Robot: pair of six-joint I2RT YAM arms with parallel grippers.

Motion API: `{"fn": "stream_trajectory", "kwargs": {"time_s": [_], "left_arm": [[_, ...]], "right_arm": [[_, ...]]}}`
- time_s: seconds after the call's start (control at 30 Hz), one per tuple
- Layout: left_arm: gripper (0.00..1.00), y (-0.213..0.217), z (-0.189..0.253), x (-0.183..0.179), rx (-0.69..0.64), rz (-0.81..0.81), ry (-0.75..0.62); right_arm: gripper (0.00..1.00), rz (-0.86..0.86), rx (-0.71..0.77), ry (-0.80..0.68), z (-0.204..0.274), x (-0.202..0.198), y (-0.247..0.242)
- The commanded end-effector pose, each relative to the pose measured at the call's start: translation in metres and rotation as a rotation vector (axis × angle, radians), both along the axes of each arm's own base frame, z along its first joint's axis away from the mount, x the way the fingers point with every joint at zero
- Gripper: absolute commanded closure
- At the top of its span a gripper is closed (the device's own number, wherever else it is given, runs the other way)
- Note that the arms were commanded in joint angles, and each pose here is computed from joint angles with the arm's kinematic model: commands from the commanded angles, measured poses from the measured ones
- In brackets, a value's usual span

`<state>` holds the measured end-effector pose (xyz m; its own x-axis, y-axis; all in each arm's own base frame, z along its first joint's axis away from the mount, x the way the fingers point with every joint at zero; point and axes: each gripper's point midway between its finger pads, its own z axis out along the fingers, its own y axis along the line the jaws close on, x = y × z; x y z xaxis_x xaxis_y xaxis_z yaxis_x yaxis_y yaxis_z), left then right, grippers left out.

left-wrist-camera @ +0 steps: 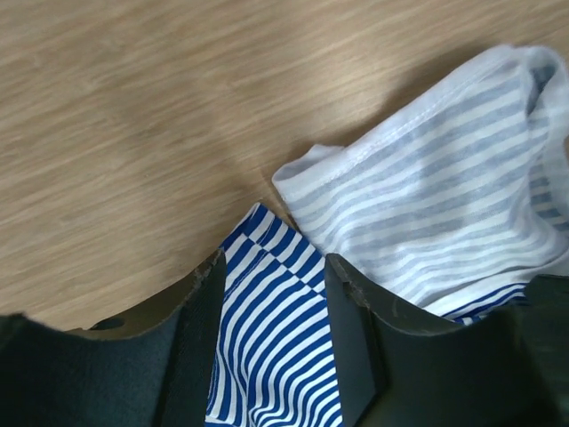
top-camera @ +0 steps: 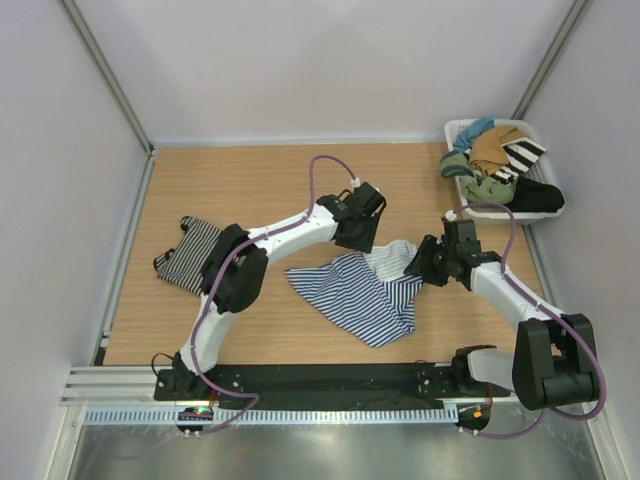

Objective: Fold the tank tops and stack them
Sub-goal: Flatten the tank top out

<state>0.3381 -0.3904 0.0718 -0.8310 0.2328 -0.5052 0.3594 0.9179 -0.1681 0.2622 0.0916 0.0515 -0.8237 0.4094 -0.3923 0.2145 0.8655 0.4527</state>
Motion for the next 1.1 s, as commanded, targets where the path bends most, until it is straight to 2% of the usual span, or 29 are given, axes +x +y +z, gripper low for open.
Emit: {"fn": "stream_trajectory", "kwargs": {"time_s": [0.0, 0.17, 0.27, 0.3, 0.47, 0.53, 0.63, 0.67, 0.7, 0.73, 0.8, 0.87, 1.07], "left_arm": [[0.51, 0.001, -0.006, -0.005, 0.042, -0.026, 0.022], [0.51, 0.004, -0.016, -0.006, 0.071, -0.013, 0.037], [0.66, 0.008, -0.025, -0.004, 0.101, -0.002, 0.044], [0.74, 0.007, -0.027, -0.004, 0.102, -0.004, 0.049], [0.87, 0.006, -0.033, -0.006, 0.106, -0.012, 0.062], [1.0, 0.007, -0.034, -0.006, 0.112, -0.015, 0.063], [1.0, 0.011, -0.031, -0.004, 0.129, -0.004, 0.051], [0.97, 0.013, -0.028, -0.003, 0.134, 0.001, 0.043], [0.87, 0.017, -0.021, 0.001, 0.146, 0.019, 0.014], [0.63, 0.021, -0.019, 0.0, 0.158, 0.023, 0.01], [0.52, 0.022, -0.014, 0.003, 0.155, 0.027, -0.01], [0.47, 0.021, -0.012, 0.004, 0.148, 0.026, -0.015], [0.47, 0.009, -0.013, 0.006, 0.111, -0.005, -0.016]], "right_arm": [[0.55, -0.001, 0.013, -0.041, 0.007, 0.008, 0.003], [0.56, 0.001, 0.016, -0.044, 0.009, 0.008, 0.003], [0.56, -0.001, 0.017, -0.045, 0.009, 0.008, 0.003], [0.57, 0.001, 0.016, -0.049, 0.01, 0.008, 0.003], [0.57, 0.001, 0.016, -0.046, 0.01, 0.007, 0.003], [0.58, 0.002, 0.017, -0.047, 0.01, 0.007, 0.004], [0.6, 0.0, 0.019, -0.05, 0.011, 0.007, 0.004], [0.62, 0.004, 0.018, -0.052, 0.011, 0.007, 0.004], [0.62, 0.003, 0.018, -0.049, 0.011, 0.007, 0.004], [0.62, 0.002, 0.018, -0.05, 0.011, 0.007, 0.003], [0.62, 0.002, 0.018, -0.049, 0.011, 0.006, 0.003], [0.62, 0.003, 0.019, -0.046, 0.01, 0.006, 0.004], [0.62, 0.005, 0.014, -0.048, 0.011, 0.007, 0.004]]}}
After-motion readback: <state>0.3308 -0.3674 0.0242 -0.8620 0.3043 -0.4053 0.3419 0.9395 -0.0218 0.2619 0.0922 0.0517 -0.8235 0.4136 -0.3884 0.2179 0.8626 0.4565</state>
